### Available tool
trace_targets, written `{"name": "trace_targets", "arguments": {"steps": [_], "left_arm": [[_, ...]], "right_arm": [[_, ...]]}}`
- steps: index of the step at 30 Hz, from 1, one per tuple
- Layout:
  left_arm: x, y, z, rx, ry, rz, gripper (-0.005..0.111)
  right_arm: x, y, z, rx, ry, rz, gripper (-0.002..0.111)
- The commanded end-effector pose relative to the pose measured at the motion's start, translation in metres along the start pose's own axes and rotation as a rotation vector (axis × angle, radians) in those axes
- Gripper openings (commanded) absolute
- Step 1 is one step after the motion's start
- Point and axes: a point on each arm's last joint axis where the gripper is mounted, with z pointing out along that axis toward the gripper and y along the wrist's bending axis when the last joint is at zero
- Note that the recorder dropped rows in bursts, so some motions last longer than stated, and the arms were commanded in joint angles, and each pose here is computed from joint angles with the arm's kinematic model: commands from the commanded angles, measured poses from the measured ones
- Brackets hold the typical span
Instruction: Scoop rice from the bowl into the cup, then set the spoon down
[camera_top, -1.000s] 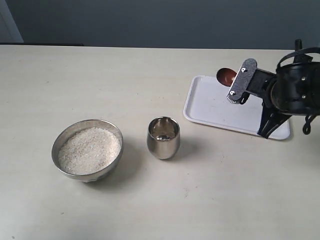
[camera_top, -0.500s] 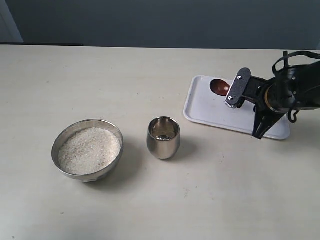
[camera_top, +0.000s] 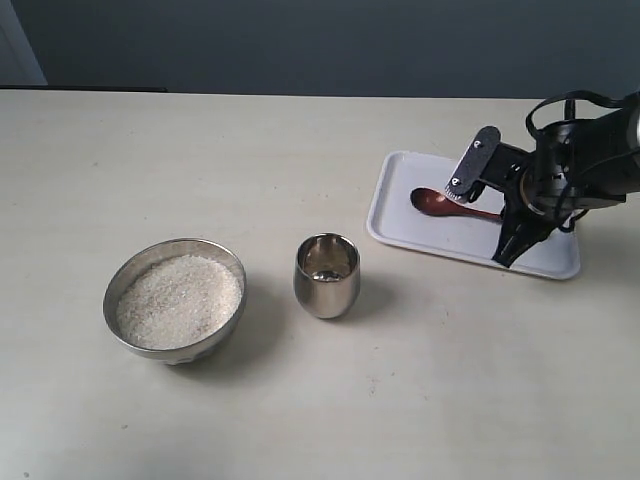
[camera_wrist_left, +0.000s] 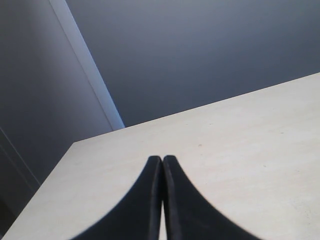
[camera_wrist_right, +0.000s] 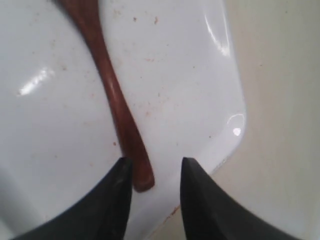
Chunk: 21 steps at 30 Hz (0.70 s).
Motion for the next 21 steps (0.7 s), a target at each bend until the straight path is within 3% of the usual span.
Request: {"name": "trace_targets", "arguments": {"steps": [1,4,6,11,16,21], "left_arm": [[-0.001,0.000,-0.001,0.002,-0.013,-0.001,0.000],[-0.001,0.000,-0.001,0.002,-0.013,-0.001,0.000],[-0.001,0.000,-0.001,0.002,-0.013,-0.001,0.000],[-0.001,0.000,-0.001,0.002,-0.013,-0.001,0.000],[-0.001,0.000,-0.001,0.002,-0.013,-0.001,0.000],[-0.001,0.000,-0.001,0.002,-0.013,-0.001,0.000]], "right_arm": [[0.005,-0.006,-0.004,0.025,0.049,0.038,0.033],[0.009,-0.013,-0.017,0.058,0.096,0.125,0.023],[0.011,-0.022,-0.031,0.095,0.097,0.251,0.001],[0.018,-0.041,-0.079,0.108,0.025,0.552,-0.001],[0.038,-0.042,-0.129,0.126,-0.041,0.647,-0.001],[0.067,-0.024,-0.179,0.114,-0.106,0.721,-0.001]]}}
